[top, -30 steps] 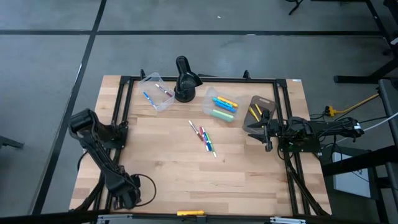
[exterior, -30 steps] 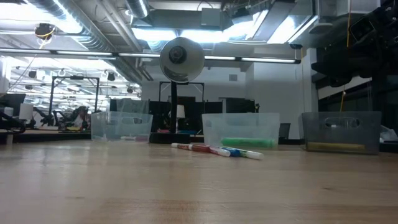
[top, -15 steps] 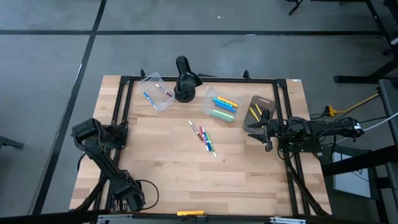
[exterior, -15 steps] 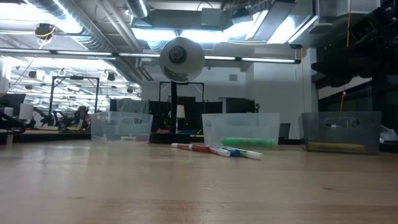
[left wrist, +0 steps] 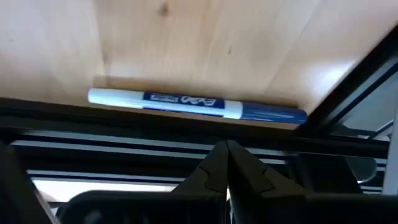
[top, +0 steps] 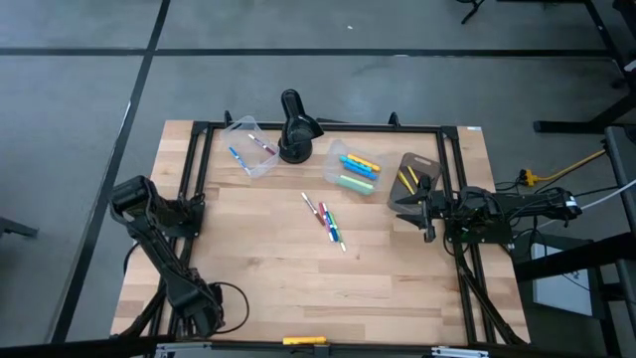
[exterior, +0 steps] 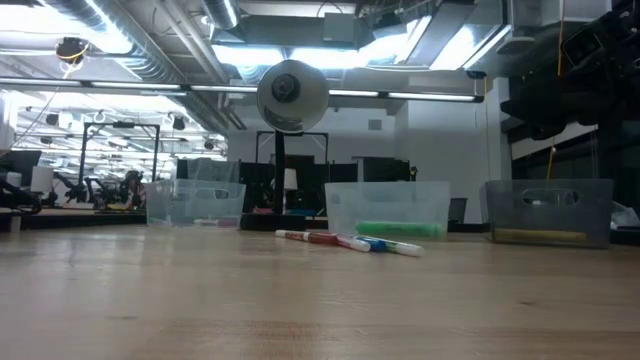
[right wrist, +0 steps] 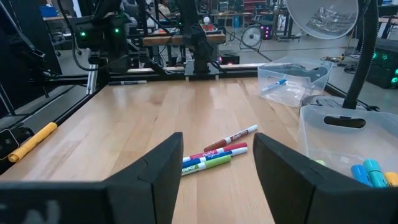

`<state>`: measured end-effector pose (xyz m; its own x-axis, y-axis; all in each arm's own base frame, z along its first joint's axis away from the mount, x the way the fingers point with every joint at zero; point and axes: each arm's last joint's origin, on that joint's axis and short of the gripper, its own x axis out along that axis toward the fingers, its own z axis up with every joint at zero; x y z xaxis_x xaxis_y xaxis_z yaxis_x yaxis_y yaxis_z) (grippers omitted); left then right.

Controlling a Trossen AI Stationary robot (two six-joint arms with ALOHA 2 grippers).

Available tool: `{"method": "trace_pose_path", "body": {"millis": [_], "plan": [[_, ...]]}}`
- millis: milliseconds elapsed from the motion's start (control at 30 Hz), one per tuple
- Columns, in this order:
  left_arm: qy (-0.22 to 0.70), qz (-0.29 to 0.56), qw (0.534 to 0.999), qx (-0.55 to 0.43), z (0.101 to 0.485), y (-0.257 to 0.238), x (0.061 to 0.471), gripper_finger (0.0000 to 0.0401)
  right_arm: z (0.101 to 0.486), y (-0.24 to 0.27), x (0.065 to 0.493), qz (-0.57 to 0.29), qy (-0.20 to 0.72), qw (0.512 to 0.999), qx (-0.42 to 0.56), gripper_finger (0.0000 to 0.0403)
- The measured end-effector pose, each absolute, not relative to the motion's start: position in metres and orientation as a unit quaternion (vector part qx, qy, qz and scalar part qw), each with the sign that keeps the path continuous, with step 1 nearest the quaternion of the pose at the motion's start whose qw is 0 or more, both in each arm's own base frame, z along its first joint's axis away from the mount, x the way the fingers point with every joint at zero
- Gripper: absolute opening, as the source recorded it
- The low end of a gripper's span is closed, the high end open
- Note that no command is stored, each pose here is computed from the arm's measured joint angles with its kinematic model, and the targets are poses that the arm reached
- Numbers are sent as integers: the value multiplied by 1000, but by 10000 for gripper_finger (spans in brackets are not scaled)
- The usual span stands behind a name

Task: Pick & Place Markers
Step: Put the bottom blue marker in the left transparent bin

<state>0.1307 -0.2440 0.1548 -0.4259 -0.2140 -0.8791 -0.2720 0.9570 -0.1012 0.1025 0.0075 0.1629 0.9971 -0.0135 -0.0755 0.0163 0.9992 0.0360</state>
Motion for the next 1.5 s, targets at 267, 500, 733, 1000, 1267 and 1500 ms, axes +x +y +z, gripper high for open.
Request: {"method": "trace_pose_path", "body": {"millis": [267,500,733,1000,1267,1500], "plan": [[841,32,521,-142,154,-244,131,1,163,8,102,-8,38,999,18,194],[846,17,516,-131,144,-248,133,1,163,7,102,-8,38,999,18,194],[858,6,500,-114,126,-253,134,1,163,7,102,-8,38,999,18,194],[867,1,487,-109,123,-256,130,1,163,7,102,-8,38,999,18,194],[834,-7,529,-155,122,-263,143,1,163,8,102,-8,38,999,18,194],[797,38,568,-201,125,-247,172,1,163,7,102,-8,38,999,18,194]]}}
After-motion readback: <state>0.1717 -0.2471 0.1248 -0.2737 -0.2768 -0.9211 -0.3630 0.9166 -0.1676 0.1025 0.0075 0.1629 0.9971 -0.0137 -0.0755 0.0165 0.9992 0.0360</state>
